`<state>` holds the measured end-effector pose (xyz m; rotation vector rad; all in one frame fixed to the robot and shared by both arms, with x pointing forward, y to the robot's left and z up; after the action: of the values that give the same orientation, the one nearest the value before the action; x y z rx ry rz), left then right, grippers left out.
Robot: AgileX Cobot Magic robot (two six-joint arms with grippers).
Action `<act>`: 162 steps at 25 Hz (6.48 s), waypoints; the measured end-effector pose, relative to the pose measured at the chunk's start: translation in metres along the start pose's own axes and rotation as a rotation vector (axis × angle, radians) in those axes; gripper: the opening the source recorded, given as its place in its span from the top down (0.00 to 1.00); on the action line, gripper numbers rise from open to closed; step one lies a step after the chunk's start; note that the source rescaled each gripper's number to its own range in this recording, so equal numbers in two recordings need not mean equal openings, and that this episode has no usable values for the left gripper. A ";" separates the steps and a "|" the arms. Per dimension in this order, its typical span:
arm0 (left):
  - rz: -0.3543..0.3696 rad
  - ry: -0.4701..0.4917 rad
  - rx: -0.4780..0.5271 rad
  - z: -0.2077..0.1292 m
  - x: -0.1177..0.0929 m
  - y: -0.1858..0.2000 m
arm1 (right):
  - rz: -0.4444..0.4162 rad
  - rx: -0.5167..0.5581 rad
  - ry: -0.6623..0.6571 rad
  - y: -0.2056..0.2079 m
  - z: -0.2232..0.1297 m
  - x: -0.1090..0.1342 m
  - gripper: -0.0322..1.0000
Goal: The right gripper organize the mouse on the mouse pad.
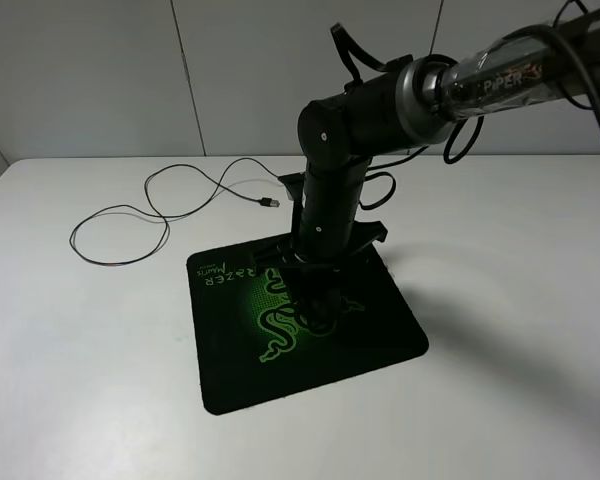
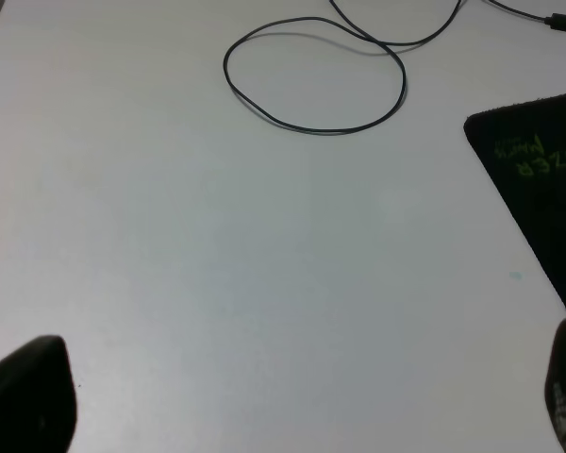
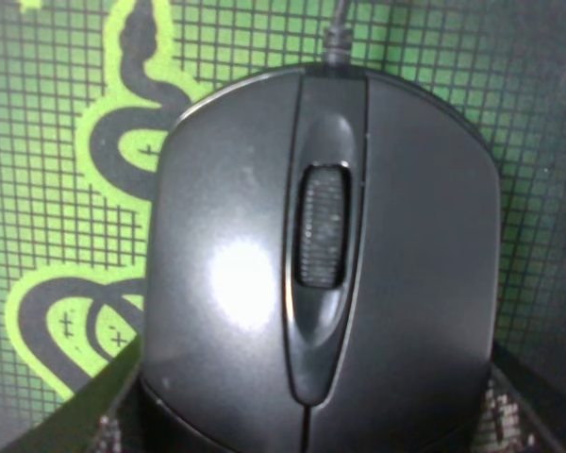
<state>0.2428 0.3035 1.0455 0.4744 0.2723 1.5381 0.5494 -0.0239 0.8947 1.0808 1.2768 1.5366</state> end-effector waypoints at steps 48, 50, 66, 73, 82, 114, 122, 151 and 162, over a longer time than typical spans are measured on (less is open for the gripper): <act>0.000 0.000 0.000 0.000 0.000 0.000 | -0.068 0.180 0.062 0.039 0.003 0.004 0.00; 0.000 0.000 0.000 0.000 0.000 0.000 | -0.067 0.179 0.069 0.043 0.003 0.004 0.00; 0.000 0.000 0.000 0.000 0.000 0.000 | 0.009 0.030 0.089 0.126 -0.020 -0.001 0.00; 0.000 0.000 0.000 0.000 0.000 0.000 | 0.029 -0.017 0.103 0.163 -0.055 -0.016 0.00; 0.000 0.000 0.000 0.000 0.000 0.000 | 0.045 -0.058 0.124 0.194 -0.121 -0.046 0.00; 0.000 0.000 0.000 0.000 0.000 0.000 | 0.072 -0.799 -0.054 0.229 -0.316 -0.153 0.00; 0.000 0.000 0.000 0.000 0.000 0.000 | 0.006 -0.912 -0.197 0.210 -0.329 -0.159 0.00; 0.000 0.000 0.000 0.000 0.000 0.000 | -0.129 -1.054 -0.281 0.211 -0.348 -0.164 0.00; 0.000 0.000 0.000 0.000 0.000 0.000 | -0.129 -1.054 -0.281 0.211 -0.348 -0.164 0.00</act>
<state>0.2428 0.3035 1.0455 0.4744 0.2723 1.5381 0.2443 -0.2983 1.0495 0.4661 0.2194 1.5593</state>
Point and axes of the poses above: a point on each arm's last joint axis where the gripper is mounted, y pointing back along that axis away from the gripper, x along the wrist's bending axis when the last joint is at zero, z = x × y, the point moved 1 cm from there along -y, pointing out along that axis toward the gripper, and after that the axes turned 8 degrees about -y, right-handed, at the moved point
